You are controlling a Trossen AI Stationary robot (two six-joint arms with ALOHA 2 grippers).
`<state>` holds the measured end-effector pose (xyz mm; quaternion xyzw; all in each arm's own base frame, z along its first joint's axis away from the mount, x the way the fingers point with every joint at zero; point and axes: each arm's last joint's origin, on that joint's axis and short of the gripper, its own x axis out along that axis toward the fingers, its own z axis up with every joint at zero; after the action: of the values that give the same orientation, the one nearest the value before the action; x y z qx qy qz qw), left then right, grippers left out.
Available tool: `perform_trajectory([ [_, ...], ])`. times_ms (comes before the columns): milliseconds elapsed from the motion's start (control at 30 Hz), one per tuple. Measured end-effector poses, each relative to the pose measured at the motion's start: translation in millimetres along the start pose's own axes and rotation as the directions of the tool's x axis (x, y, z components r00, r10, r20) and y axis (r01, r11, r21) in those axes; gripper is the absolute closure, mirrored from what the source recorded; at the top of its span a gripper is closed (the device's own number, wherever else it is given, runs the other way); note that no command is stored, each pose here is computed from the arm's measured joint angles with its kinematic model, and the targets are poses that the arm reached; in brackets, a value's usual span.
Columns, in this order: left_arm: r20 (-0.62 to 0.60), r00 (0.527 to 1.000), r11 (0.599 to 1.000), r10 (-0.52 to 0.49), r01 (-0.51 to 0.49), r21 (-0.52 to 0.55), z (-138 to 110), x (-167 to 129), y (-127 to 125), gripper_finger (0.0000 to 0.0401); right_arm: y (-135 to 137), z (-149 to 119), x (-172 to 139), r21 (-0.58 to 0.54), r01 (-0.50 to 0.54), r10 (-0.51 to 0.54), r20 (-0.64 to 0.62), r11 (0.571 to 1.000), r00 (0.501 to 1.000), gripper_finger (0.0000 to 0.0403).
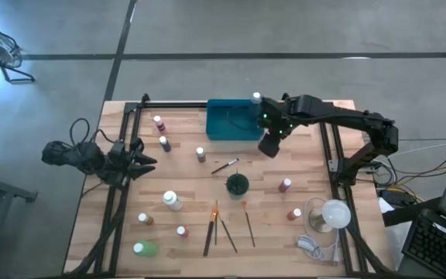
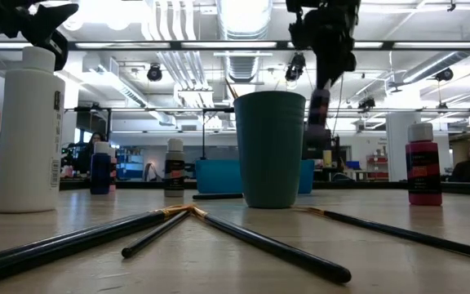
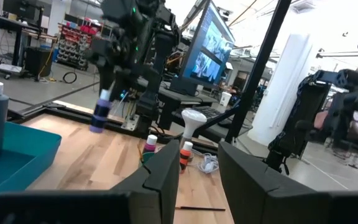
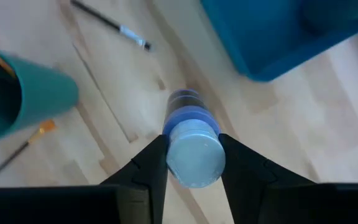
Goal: Pick & Place Paint Supplies
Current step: Put the purple paint bottle into the blue bin
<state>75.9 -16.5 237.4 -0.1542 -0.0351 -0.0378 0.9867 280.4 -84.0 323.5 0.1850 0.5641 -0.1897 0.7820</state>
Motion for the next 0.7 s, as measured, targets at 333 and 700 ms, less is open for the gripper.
perform_trajectory([
  [333,-0.002,1.0,1.0,0.0,0.0,0.001,0,0,0,0.0284,-19,20,-27,0.011,-0.025,0.023,0.097,1.0,0.995,0.0289],
  [700,-0.003,1.0,1.0,0.0,0.0,0.001,0,0,0,0.0284,-25,87,-10,-0.128,-0.011,0.014,0.02,0.992,1.0,0.0289],
])
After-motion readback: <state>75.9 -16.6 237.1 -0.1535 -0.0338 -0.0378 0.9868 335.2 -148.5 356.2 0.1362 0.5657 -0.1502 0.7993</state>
